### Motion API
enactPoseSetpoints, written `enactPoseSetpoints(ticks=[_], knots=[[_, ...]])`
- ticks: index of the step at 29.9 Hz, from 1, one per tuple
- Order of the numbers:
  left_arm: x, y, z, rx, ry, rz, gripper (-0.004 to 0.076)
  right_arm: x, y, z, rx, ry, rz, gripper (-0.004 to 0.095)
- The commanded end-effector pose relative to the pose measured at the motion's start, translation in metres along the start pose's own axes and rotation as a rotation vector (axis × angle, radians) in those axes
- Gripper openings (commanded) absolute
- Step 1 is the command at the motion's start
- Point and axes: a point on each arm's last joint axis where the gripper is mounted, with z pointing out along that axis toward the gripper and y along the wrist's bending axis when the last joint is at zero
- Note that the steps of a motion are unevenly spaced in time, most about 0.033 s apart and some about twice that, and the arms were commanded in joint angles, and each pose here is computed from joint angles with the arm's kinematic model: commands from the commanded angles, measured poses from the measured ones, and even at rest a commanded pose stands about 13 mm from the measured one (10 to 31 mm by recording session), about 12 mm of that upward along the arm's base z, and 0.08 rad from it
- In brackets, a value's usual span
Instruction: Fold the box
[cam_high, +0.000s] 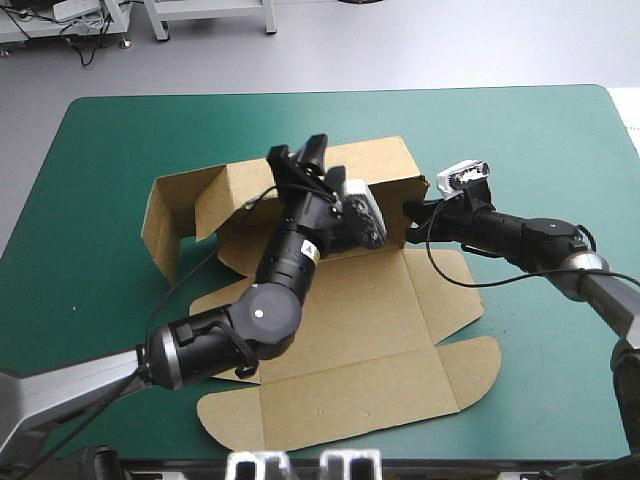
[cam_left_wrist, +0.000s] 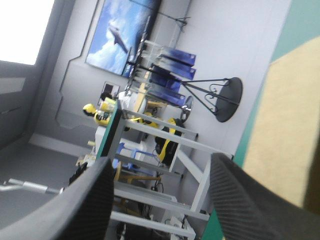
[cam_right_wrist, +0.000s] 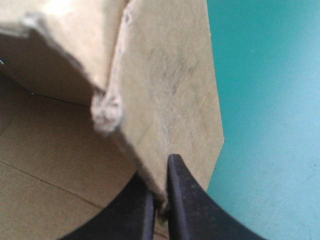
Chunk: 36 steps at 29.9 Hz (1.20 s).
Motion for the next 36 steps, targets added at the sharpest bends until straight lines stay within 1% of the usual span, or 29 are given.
enactPoseSetpoints(ticks=[1,5,8,11,14,17,18,21,24,26,28,30,33,36], knots=[[0.011,0.063,-0.003,-0.214,0.049,-0.103,0.0419,-0.014,0.015,-0.012,-0.022,-0.019,-0.025,-0.0003],[0.036,0.107,0.01,-0.348,0.131,-0.258,0.0419,-0.025,0.03,-0.024,0.014,-0.031,-0.065,-0.0003],[0.062,0.142,0.018,-0.466,0.196,-0.379,0.0419,-0.035,0.041,-0.037,0.047,-0.031,-0.037,-0.0003],[0.091,0.169,0.021,-0.548,0.285,-0.484,0.0412,-0.044,0.05,-0.052,0.078,-0.005,-0.036,-0.0001],[0.124,0.189,0.023,-0.581,0.389,-0.616,0.0342,-0.05,0.056,-0.064,0.09,0.069,0.013,-0.0001],[0.163,0.201,0.023,-0.622,0.502,-0.716,0.0242,-0.056,0.061,-0.075,0.097,0.208,0.06,-0.0001],[0.176,0.204,0.022,-0.63,0.538,-0.757,0.0212,-0.058,0.061,-0.078,0.111,0.256,0.085,-0.0001],[0.209,0.207,0.017,-0.642,0.644,-0.894,0.0147,-0.066,0.058,-0.082,0.17,0.36,0.083,-0.0001],[0.23,0.207,0.012,-0.609,0.728,-0.957,0.0118,-0.076,0.052,-0.078,0.201,0.435,0.1,-0.0001],[0.239,0.204,0.011,-0.555,0.776,-0.971,0.0113,-0.081,0.047,-0.068,0.198,0.476,0.104,-0.0002],[0.244,0.2,0.009,-0.486,0.831,-0.97,0.0113,-0.086,0.038,-0.053,0.194,0.501,0.074,-0.0002],[0.245,0.194,0.008,-0.424,0.875,-0.975,0.0113,-0.091,0.03,-0.039,0.191,0.506,0.027,-0.0003],[0.244,0.188,0.008,-0.357,0.909,-0.997,0.0113,-0.097,0.018,-0.019,0.206,0.481,0.009,0.0011],[0.243,0.182,0.008,-0.299,0.93,-1.042,0.0113,-0.099,0.009,-0.006,0.221,0.47,0.001,0.0084]])
